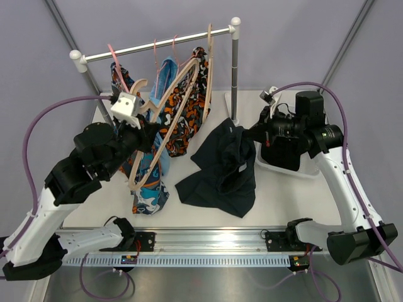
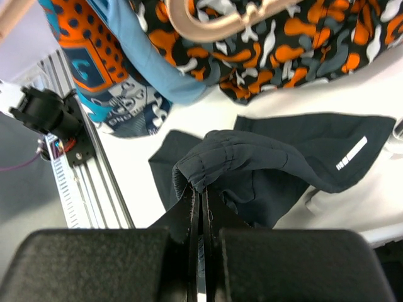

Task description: Remove the shorts from the hanger

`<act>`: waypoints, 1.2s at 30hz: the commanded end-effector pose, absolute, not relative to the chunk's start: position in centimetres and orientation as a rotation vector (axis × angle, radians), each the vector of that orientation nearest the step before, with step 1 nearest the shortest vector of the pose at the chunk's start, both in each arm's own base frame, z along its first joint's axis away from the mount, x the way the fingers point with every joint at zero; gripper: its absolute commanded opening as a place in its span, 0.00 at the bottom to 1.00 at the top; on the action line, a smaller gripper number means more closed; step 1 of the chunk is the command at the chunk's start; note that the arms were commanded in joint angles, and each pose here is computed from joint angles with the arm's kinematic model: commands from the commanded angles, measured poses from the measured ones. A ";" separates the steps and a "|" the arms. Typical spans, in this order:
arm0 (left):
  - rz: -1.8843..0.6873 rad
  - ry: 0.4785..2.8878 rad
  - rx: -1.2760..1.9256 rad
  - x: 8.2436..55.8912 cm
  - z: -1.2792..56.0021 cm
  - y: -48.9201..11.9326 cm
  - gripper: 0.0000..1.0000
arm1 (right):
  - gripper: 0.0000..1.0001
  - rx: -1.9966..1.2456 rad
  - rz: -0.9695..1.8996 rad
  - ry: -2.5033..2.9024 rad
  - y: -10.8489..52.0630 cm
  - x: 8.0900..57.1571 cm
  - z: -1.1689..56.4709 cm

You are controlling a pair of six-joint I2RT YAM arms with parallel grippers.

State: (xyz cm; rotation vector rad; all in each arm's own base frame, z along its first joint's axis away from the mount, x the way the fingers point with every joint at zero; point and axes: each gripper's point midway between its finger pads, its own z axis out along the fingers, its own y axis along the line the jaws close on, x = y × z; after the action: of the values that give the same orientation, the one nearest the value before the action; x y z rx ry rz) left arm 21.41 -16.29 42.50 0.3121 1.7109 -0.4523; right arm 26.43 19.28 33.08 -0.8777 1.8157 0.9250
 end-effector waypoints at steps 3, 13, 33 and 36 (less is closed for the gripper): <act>-0.408 1.707 0.287 23.1 43.9 -17.1 0.00 | 0.09 -0.924 0.862 1.948 18.3 26.9 27.5; -0.275 1.824 0.283 27.8 42.5 -19.4 0.00 | 0.90 -0.963 0.850 1.898 18.3 26.5 28.2; -0.407 1.841 0.210 40.7 44.3 -23.9 0.00 | 0.95 -0.964 0.958 1.825 18.2 24.1 27.5; -0.434 1.829 0.174 41.9 44.9 -23.9 0.00 | 0.95 -0.946 0.966 1.811 17.9 24.3 27.7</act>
State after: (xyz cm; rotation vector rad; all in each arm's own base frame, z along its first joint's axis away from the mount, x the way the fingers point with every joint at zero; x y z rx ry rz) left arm 41.21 -23.67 41.42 0.2182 1.9186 -0.3456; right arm 24.30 17.86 26.09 -0.9373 1.9020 0.9534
